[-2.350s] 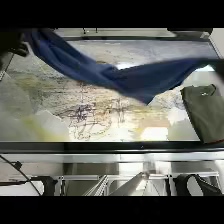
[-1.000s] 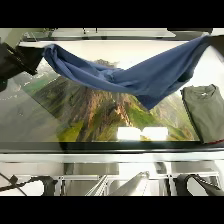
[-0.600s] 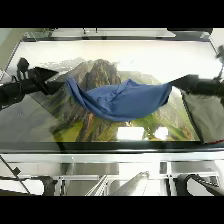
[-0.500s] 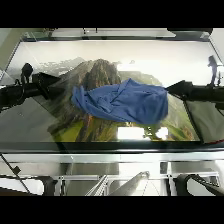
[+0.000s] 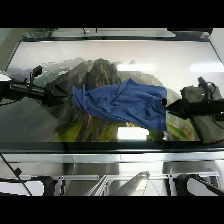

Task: Fold the shirts.

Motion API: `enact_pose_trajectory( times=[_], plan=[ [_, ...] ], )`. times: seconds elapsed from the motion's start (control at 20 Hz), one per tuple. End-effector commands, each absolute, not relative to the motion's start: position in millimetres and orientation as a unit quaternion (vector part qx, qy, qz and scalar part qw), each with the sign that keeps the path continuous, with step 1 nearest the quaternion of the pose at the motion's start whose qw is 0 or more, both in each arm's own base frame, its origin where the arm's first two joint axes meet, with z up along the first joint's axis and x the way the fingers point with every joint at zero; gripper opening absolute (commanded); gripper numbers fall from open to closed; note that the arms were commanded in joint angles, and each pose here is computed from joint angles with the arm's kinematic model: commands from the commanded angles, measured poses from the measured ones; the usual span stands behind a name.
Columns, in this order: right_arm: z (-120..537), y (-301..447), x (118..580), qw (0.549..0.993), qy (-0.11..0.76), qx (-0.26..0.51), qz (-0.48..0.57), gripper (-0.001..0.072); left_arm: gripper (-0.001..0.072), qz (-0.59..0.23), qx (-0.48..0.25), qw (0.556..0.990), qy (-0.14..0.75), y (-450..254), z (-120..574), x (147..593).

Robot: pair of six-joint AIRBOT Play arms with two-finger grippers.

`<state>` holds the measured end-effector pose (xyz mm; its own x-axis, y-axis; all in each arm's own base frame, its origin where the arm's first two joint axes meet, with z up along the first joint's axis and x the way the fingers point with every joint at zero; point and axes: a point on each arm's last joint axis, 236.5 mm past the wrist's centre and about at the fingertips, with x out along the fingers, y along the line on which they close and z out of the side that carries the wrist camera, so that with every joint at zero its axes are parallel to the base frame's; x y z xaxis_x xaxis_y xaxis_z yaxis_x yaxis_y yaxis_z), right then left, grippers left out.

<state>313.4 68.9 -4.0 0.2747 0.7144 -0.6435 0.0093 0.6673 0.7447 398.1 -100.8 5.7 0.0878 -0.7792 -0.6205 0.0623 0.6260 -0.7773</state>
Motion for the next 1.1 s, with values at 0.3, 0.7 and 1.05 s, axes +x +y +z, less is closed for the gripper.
enact_pose_trajectory(
  times=[0.3, 0.7, 1.05],
  plan=[
    [-68.1, 55.1, 295.6, 0.737, 0.565, 0.332, 0.168, 0.0501, 0.0714, -0.272, -0.154, 0.690, 0.653, -149.3, -45.7, 454.0],
    [-68.0, 52.3, 301.3, 0.743, 0.557, 0.335, 0.160, 0.0501, 0.0712, -0.203, -0.033, 0.711, 0.672, -147.5, -86.3, 497.5],
    [-70.5, 46.2, 307.0, 0.753, 0.549, 0.331, 0.147, 0.0501, 0.0422, -0.170, 0.033, 0.731, 0.660, -144.2, -101.7, 515.3]
  ],
)
